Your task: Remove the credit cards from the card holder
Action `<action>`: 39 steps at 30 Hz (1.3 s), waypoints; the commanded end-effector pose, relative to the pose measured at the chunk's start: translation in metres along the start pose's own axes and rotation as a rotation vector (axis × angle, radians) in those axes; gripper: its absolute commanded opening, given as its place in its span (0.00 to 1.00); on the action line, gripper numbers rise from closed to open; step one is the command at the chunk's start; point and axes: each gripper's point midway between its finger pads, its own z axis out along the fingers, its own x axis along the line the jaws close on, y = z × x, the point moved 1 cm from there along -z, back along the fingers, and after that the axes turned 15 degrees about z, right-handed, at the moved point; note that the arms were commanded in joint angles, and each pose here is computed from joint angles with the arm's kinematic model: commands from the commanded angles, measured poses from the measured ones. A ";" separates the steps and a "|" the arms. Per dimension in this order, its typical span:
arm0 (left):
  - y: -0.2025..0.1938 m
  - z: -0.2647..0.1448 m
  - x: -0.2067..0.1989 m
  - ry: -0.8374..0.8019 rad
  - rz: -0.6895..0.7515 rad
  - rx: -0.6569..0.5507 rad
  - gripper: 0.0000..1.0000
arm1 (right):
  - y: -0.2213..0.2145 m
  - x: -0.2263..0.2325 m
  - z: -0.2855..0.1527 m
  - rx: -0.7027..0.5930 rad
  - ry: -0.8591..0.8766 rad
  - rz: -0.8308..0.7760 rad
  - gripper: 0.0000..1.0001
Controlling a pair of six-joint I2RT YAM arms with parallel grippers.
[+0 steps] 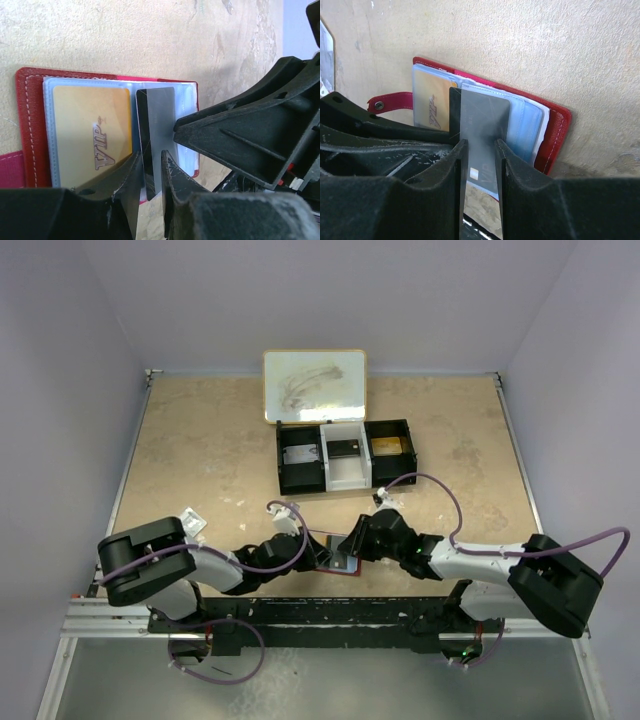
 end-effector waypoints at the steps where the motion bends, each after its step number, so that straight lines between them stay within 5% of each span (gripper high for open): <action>1: 0.020 0.000 -0.035 -0.161 -0.099 -0.078 0.18 | -0.013 -0.039 -0.001 0.047 -0.119 0.000 0.32; 19: 0.018 -0.002 -0.031 -0.169 -0.121 -0.087 0.00 | -0.015 -0.048 0.001 0.042 -0.144 0.011 0.32; 39: 0.022 -0.014 -0.011 -0.053 -0.034 -0.082 0.00 | -0.011 -0.053 0.000 0.019 -0.179 0.010 0.34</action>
